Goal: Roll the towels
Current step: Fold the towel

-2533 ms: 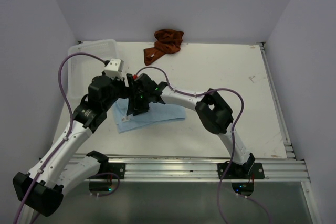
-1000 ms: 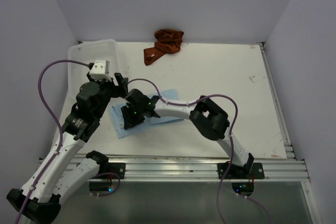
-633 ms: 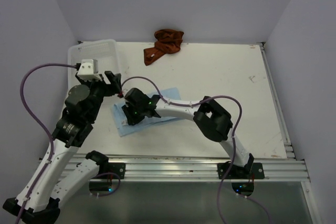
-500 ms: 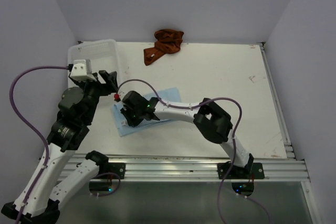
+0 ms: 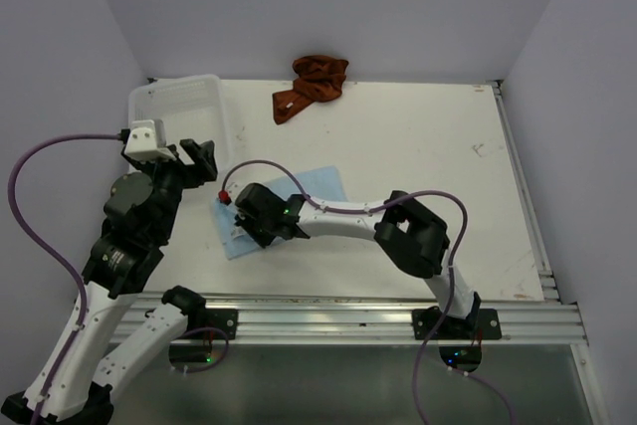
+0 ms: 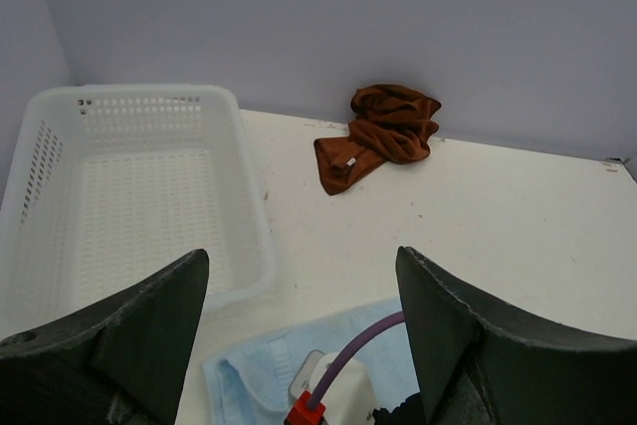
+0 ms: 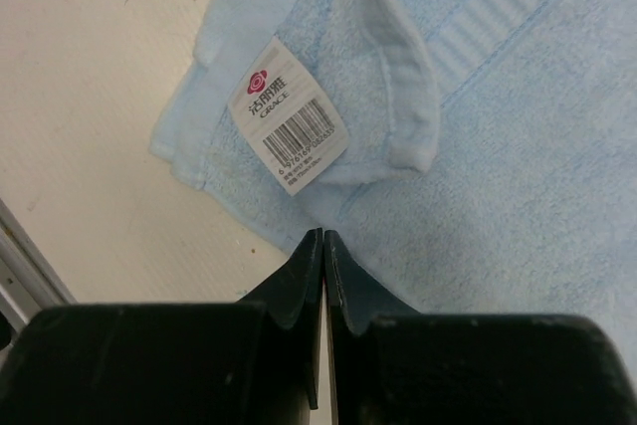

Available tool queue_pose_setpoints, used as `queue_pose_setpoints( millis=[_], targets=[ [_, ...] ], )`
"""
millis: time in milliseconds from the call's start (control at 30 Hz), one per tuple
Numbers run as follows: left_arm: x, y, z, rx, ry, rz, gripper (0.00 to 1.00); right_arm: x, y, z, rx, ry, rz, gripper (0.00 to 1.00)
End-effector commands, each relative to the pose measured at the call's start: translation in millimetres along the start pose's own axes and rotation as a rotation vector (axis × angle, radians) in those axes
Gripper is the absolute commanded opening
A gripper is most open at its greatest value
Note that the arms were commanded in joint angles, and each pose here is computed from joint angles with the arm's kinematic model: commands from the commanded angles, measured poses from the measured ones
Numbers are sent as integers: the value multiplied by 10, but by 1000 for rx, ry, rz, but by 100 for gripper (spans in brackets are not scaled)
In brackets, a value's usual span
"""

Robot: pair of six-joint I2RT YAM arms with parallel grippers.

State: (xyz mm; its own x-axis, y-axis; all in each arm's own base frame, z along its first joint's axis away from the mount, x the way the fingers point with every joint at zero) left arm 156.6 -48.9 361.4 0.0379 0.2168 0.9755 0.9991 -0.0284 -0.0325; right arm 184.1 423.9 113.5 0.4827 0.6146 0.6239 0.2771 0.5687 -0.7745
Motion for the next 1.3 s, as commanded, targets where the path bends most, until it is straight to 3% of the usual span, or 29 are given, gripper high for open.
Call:
queue_pose_setpoints(
  millis=[0, 367, 467, 1267],
  targets=[
    [-7, -22, 17, 18, -20, -3, 80, 349, -301, 20, -32, -20, -145, 6],
    [-40, -22, 104, 106, 14, -4, 80, 415, -401, -172, 31, 247, -233, 36],
    [-53, -22, 107, 104, 17, -3, 80, 475, -393, -264, 53, 317, -254, 40],
    [-124, 10, 112, 100, 38, 6, 82, 478, 21, -345, 128, 376, -184, 44]
  ],
)
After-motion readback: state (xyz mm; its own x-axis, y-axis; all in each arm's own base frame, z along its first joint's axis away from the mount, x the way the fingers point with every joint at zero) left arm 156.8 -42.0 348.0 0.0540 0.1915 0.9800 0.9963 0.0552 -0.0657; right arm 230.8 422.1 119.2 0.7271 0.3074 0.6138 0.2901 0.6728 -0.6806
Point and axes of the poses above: each gripper's point midway between its finger pads, its own y axis out along the fingers, its own z axis along the line the jaws close on, x = y × z, the point moved 10 cm from there along -y, back along the fingers
